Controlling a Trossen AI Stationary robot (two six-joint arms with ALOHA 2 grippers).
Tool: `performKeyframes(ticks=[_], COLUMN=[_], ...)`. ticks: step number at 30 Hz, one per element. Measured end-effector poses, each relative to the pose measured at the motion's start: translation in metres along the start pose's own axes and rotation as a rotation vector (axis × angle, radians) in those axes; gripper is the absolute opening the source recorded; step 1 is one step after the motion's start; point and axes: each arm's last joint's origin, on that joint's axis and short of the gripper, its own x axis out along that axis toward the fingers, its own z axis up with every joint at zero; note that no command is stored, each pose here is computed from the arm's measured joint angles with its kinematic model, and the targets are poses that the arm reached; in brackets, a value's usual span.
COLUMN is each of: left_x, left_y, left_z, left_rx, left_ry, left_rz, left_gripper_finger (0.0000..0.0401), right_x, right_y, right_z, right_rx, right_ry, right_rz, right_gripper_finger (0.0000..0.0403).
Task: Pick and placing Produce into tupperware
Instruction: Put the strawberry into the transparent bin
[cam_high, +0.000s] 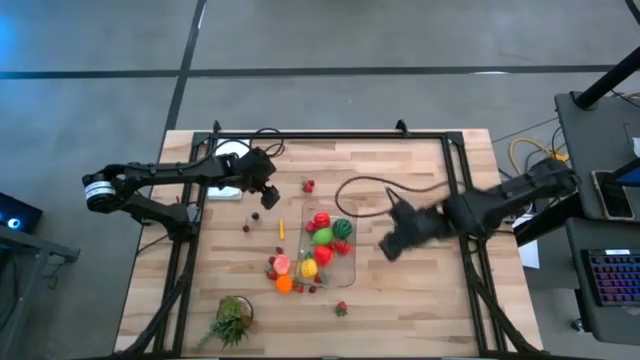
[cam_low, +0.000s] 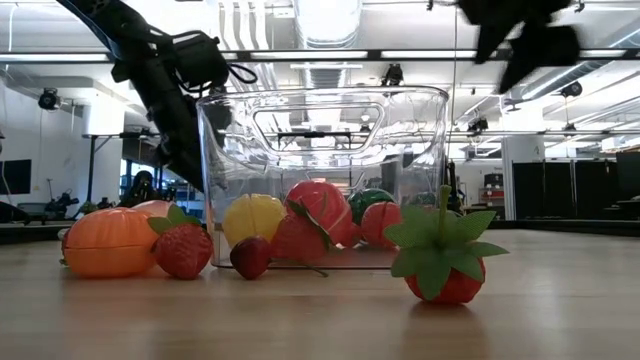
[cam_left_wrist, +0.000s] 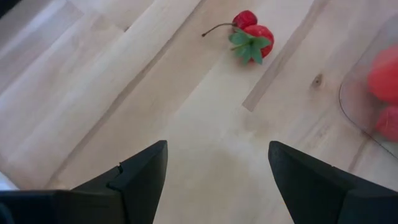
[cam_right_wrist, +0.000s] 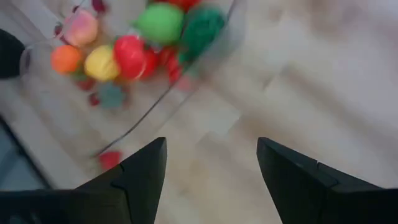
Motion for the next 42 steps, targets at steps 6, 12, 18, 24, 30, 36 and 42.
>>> performKeyframes(ticks=[6, 12, 18, 24, 30, 36, 42], left_x=[0.0, 0.0, 0.0, 0.0, 0.0, 0.0, 0.0], left_y=[0.0, 0.0, 0.0, 0.0, 0.0, 0.0, 0.0], left_z=[0.0, 0.0, 0.0, 0.0, 0.0, 0.0, 0.0], left_rx=[0.091, 0.106, 0.106, 0.106, 0.106, 0.106, 0.106], left_ry=[-0.004, -0.005, -0.003, -0.002, -0.001, 0.0, -0.003], left_rz=[-0.001, -0.001, -0.001, -0.001, -0.001, -0.001, -0.002], left_gripper_finger=[0.0265, 0.0265, 0.0265, 0.0265, 0.0265, 0.0265, 0.0265], right_x=[0.023, 0.061, 0.09, 0.107, 0.131, 0.153, 0.153], right_y=[0.031, 0.063, 0.101, 0.126, 0.14, 0.152, 0.156], right_z=[-0.057, -0.087, -0.097, -0.111, -0.139, -0.151, -0.146], right_rx=[0.026, -0.025, -0.094, -0.143, -0.197, -0.332, -0.324], right_ry=[-0.045, 0.025, 0.054, 0.08, 0.146, 0.162, 0.154], right_rz=[0.049, -0.043, -0.057, -0.052, -0.073, -0.083, -0.125], right_gripper_finger=[0.0242, 0.0242, 0.0242, 0.0242, 0.0242, 0.0242, 0.0242])
